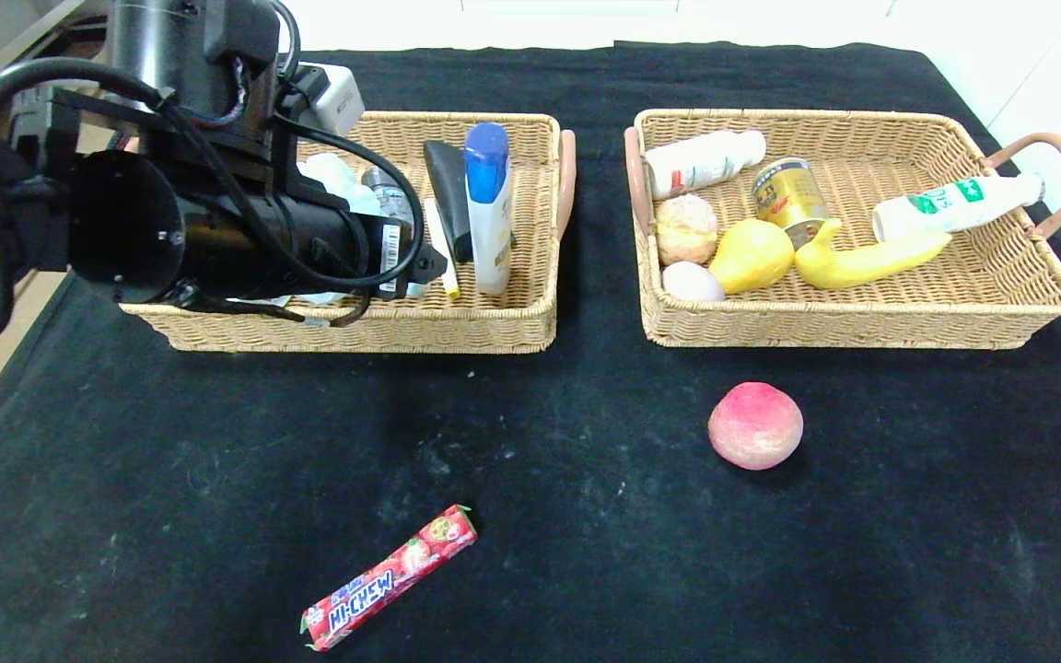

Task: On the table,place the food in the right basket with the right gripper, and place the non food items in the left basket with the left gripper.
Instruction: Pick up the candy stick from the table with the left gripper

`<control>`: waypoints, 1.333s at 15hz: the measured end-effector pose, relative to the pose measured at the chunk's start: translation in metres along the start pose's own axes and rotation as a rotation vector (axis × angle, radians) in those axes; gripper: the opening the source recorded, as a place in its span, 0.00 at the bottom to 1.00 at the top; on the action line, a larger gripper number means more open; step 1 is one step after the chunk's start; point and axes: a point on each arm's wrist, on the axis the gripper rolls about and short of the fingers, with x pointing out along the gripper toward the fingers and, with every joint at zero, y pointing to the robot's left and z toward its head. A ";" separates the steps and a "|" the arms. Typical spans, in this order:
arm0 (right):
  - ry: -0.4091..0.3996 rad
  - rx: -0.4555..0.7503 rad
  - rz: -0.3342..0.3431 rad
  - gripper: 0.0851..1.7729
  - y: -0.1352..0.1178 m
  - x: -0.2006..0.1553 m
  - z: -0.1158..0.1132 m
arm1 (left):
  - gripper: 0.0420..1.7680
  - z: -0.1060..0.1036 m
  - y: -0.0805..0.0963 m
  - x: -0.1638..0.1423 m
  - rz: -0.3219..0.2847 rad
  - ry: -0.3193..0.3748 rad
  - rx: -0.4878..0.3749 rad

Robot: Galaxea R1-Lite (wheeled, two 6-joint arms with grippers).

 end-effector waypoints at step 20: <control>0.043 -0.004 0.002 0.96 0.000 0.009 -0.005 | 0.96 -0.111 -0.042 -0.057 -0.223 0.336 0.319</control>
